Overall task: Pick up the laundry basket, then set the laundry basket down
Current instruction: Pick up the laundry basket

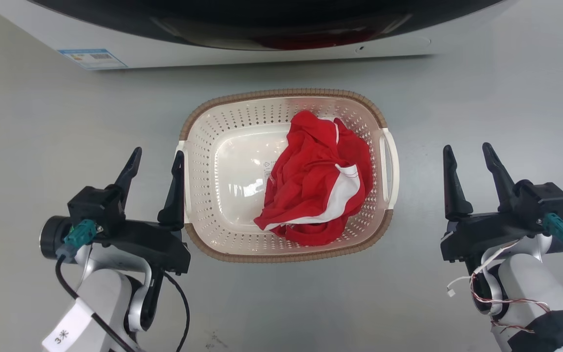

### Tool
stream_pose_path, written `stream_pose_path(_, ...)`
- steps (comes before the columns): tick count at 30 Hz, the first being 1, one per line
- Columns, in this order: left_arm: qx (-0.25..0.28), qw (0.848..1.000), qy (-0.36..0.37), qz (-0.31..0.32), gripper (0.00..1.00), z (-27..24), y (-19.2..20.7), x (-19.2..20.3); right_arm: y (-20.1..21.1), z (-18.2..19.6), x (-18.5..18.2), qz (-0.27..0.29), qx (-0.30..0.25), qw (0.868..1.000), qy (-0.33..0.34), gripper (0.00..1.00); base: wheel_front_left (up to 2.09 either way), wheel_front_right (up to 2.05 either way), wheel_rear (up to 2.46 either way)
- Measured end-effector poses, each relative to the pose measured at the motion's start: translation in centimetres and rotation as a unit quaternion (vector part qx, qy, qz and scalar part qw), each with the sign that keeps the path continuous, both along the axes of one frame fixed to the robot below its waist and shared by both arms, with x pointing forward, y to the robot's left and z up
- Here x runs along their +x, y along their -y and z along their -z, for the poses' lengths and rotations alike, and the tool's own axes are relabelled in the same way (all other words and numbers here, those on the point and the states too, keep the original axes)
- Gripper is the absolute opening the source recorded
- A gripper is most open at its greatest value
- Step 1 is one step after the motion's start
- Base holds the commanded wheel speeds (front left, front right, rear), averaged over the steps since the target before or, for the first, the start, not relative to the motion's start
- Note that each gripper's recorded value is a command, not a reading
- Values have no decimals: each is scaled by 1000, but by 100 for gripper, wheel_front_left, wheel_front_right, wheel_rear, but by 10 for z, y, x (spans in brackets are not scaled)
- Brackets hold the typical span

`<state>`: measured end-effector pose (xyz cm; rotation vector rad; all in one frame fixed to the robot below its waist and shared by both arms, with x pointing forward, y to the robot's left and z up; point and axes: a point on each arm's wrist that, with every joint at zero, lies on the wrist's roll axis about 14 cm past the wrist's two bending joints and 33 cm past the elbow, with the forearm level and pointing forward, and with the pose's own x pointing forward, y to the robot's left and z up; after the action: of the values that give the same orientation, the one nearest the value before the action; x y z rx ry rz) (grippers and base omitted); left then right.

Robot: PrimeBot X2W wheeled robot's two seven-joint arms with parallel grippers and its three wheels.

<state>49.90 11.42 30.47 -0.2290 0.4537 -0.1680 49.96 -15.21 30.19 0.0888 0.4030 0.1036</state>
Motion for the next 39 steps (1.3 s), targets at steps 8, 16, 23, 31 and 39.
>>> stream_pose_path(8, -8, 999, -50, 7, 100, 41, 4, 4, -16, 32, 7, -17, 12, 999, -32, 100, 0, 0, 0)
stream_pose_path(16, -8, 995, -102, 2, 100, 82, -2, 8, -30, 61, 12, -33, 21, 997, -62, 100, 0, 0, 0)
stream_pose_path(23, -10, 990, -141, 17, 100, 110, 4, 9, -28, 83, 14, -32, 16, 995, -90, 100, 0, 0, 0)
stream_pose_path(31, -19, 978, -206, 27, 100, 140, 8, -6, -36, 105, 8, -48, 16, 990, -130, 100, 0, 0, 0)
stream_pose_path(39, -26, 968, -248, 17, 100, 158, 7, -9, -39, 125, 5, -55, 17, 984, -171, 100, 0, 0, 0)
